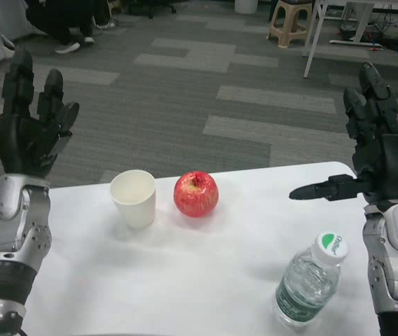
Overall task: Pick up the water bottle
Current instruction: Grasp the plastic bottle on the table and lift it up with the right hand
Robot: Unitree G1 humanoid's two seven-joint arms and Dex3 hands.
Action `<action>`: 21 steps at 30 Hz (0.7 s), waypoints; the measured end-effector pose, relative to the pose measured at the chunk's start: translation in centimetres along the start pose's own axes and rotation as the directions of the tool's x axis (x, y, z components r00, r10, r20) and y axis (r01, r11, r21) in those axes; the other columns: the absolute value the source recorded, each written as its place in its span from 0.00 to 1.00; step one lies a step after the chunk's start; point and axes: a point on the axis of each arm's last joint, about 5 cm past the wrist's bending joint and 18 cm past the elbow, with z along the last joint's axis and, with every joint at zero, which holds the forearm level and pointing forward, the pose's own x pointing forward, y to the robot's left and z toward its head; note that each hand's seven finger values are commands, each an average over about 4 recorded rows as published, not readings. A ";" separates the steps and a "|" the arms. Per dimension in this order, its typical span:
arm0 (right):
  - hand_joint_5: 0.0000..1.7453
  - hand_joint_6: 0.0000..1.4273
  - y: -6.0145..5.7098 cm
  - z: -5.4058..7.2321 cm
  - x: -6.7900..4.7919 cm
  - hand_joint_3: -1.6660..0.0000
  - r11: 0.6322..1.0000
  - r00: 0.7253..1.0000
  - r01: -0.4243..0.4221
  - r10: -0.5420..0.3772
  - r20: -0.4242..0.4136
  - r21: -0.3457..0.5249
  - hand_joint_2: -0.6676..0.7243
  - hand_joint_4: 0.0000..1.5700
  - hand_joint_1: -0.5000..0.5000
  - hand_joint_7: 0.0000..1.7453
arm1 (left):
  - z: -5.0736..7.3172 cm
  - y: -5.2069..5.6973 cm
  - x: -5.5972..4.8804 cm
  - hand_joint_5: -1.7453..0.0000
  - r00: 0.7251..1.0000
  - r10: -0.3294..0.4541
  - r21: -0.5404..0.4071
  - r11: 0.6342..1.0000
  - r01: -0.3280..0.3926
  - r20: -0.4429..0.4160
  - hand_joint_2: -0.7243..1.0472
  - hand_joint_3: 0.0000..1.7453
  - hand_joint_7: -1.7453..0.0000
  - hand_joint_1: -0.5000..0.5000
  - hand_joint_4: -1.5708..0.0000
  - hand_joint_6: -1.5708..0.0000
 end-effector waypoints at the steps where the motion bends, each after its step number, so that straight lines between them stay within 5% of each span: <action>1: 0.00 0.00 -0.1 0.0 0.0 0.98 1.000 1.000 0.005 -0.005 -0.001 0.007 0.45 0.00 0.12 0.04 | 0.0 0.0 0.0 0.94 1.000 -0.001 0.000 1.000 0.001 -0.001 1.00 0.01 1.00 0.00 1.00 1.00; 8: 0.00 0.00 -1.5 -0.1 -1.2 0.95 0.991 0.997 0.074 -0.070 -0.032 0.110 0.45 0.00 0.09 0.04 | -0.3 0.1 -0.1 0.94 1.000 0.000 0.001 1.000 0.000 -0.018 1.00 0.05 1.00 0.00 1.00 1.00; 16: 0.00 0.00 -3.2 -0.2 -3.3 0.95 0.932 0.983 0.178 -0.157 -0.091 0.316 0.50 0.00 0.08 0.04 | -0.4 0.2 -0.3 0.94 0.999 0.007 0.004 1.000 -0.007 -0.032 1.00 0.04 1.00 0.00 1.00 1.00; 21: 0.00 0.00 -5.5 -0.1 -4.0 0.95 0.913 0.985 0.096 -0.029 -0.170 0.398 0.48 0.00 0.06 0.02 | -0.5 0.2 -0.3 0.94 0.999 0.004 0.004 1.000 -0.004 -0.034 1.00 0.05 1.00 0.00 1.00 1.00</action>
